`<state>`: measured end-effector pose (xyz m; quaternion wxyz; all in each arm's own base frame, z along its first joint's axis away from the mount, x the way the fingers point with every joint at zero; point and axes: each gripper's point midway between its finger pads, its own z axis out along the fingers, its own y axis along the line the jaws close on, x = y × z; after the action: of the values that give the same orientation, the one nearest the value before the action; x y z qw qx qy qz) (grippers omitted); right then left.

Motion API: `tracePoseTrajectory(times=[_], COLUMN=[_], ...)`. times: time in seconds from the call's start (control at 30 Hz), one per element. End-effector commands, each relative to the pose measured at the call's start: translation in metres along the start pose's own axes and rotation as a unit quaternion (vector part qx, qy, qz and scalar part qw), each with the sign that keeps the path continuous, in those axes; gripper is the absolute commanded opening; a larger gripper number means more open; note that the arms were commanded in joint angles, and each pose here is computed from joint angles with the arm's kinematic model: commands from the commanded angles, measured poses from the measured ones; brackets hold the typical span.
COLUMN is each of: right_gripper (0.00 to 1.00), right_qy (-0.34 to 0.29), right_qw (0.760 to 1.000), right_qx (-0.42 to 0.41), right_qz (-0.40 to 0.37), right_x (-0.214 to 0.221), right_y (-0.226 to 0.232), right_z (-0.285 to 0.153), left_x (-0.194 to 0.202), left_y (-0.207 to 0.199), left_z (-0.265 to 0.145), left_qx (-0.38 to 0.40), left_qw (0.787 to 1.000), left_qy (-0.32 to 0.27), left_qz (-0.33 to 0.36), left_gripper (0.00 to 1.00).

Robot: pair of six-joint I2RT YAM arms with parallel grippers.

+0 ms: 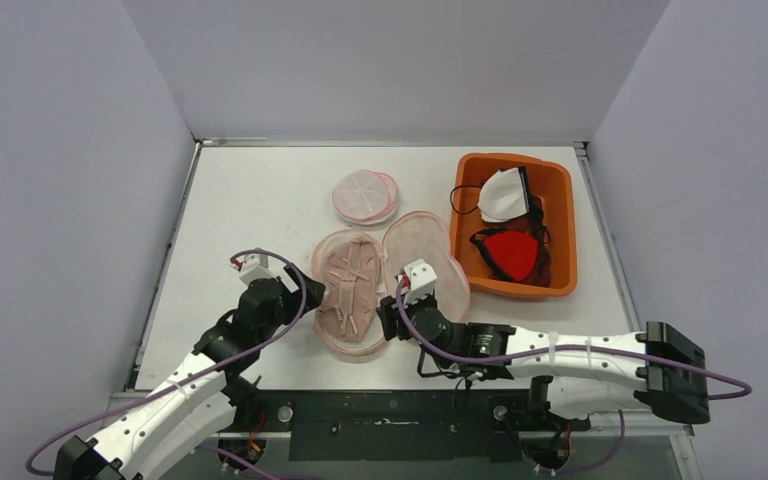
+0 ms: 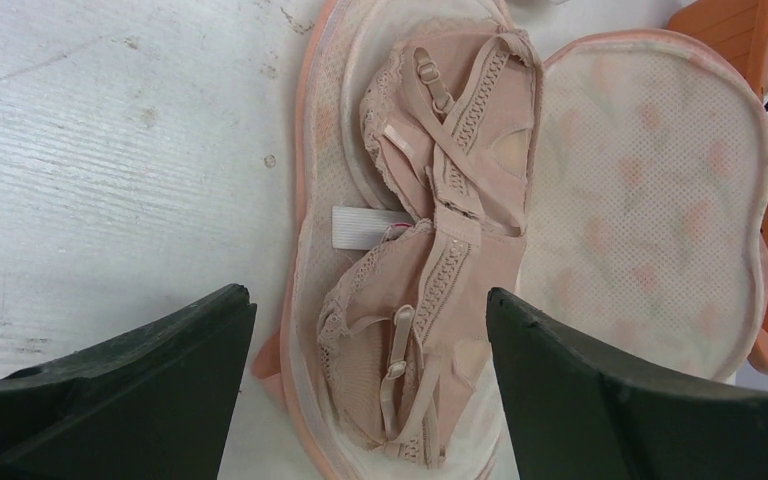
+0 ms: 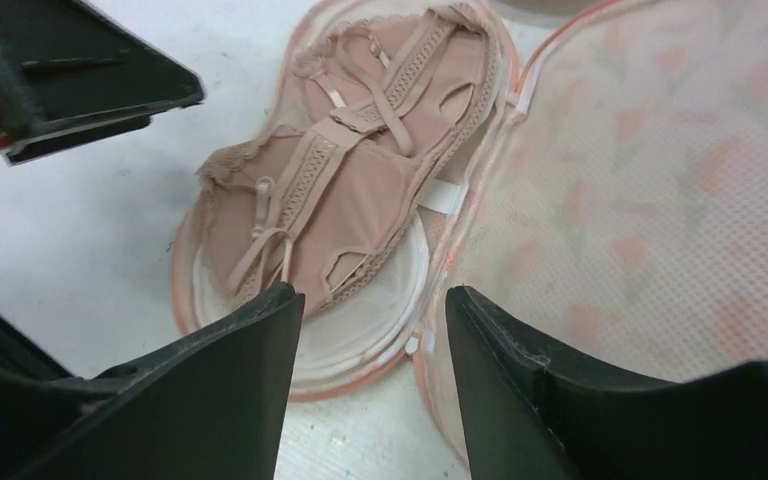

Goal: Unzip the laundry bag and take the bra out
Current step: Open the laundry bag at the center of the board.

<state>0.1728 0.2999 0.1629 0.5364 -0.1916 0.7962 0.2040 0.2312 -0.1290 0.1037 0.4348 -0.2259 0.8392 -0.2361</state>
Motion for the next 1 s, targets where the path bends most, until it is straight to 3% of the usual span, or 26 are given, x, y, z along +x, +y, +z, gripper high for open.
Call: tracePoseTrajectory(times=[0.0,0.33,0.7,0.87,0.97], right_gripper=[0.52,0.42,0.37,0.39,0.47], right_qy=[0.011,0.082,0.14,0.133,0.113], right_qw=[0.997,0.993,0.985,0.987,0.99], right_qx=[-0.058,-0.082,-0.097,-0.092,-0.08], right_qz=[0.04,0.02,0.026,0.009,0.02], right_x=[0.012,0.082,0.139,0.133,0.109], right_y=[0.013,0.022,0.027,0.037,0.034], right_z=[0.035,0.062,0.051,0.042,0.036], left_x=[0.003,0.009,-0.016,-0.02,-0.023], left_y=[-0.001,-0.007,-0.053,-0.068,-0.074], left_z=[-0.004,-0.005,-0.02,-0.024,-0.027], left_qx=[0.012,0.038,0.106,0.125,0.135], left_qw=[1.0,0.999,0.994,0.992,0.991], left_qy=[0.006,0.018,0.009,0.017,0.016], left_qz=[-0.012,-0.017,-0.003,0.005,0.009], left_gripper=[0.84,0.83,0.72,0.7,0.68])
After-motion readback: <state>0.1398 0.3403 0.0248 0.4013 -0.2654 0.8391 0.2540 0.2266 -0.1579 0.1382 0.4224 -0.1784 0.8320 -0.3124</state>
